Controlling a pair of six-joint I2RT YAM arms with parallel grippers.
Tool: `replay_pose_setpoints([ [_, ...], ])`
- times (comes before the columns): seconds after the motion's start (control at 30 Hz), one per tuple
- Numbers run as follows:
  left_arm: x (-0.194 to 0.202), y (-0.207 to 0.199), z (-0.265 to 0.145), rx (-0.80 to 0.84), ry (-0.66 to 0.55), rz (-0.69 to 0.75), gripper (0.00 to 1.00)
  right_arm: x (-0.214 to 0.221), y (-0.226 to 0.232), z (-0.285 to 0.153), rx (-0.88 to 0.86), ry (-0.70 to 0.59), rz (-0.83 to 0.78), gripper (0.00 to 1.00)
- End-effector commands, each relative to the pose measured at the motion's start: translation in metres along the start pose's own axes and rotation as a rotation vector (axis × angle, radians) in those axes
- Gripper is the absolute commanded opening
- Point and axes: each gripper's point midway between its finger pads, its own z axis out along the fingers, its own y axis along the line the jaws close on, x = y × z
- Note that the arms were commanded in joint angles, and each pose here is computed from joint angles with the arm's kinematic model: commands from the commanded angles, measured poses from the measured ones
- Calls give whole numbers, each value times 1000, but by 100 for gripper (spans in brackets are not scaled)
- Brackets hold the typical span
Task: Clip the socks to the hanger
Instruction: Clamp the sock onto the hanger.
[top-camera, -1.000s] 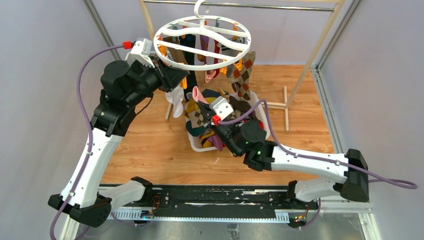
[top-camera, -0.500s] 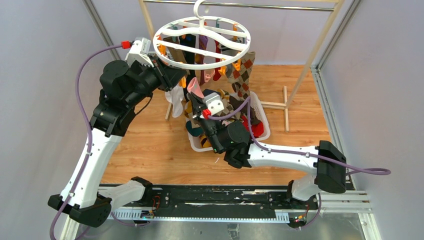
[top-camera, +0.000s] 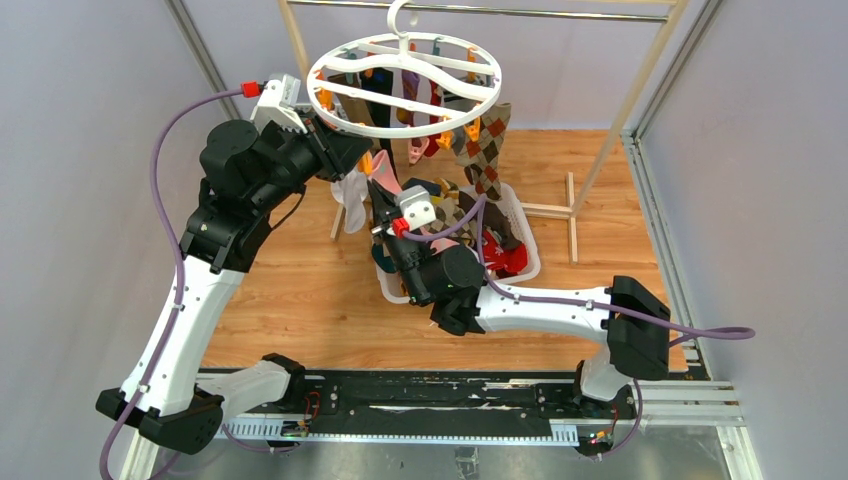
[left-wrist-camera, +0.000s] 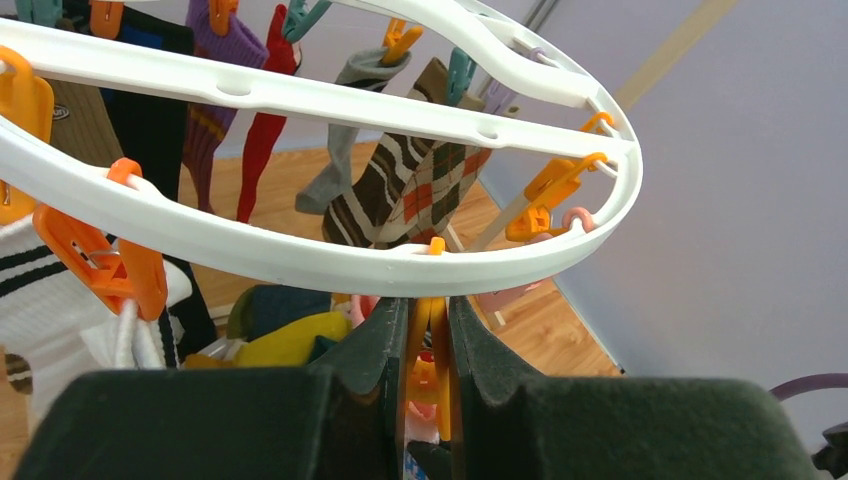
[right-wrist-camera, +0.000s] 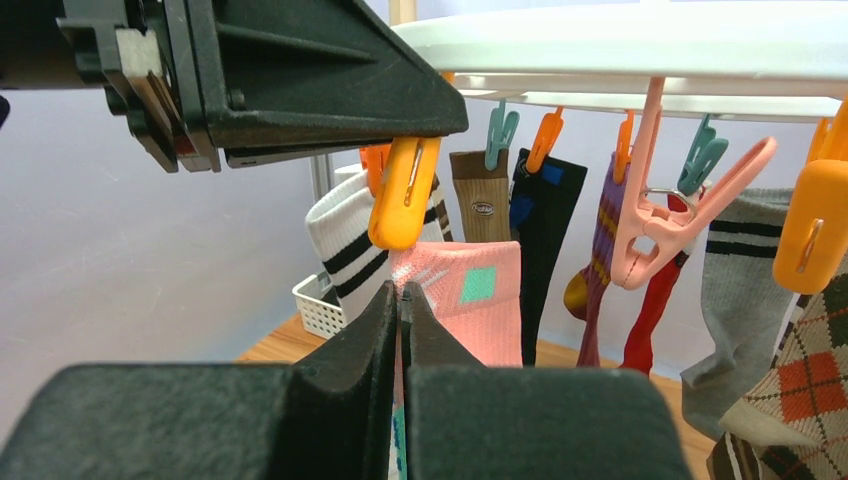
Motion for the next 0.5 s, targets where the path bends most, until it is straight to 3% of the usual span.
replay_pose_setpoints([
  [0.0,1,-2,-3,-1,13,1,0,-29,-1,6,35,-74,69,0],
  [0.47,1,-3,-3,5,12,-5,0,-30,14,11,-18,-72,74,0],
])
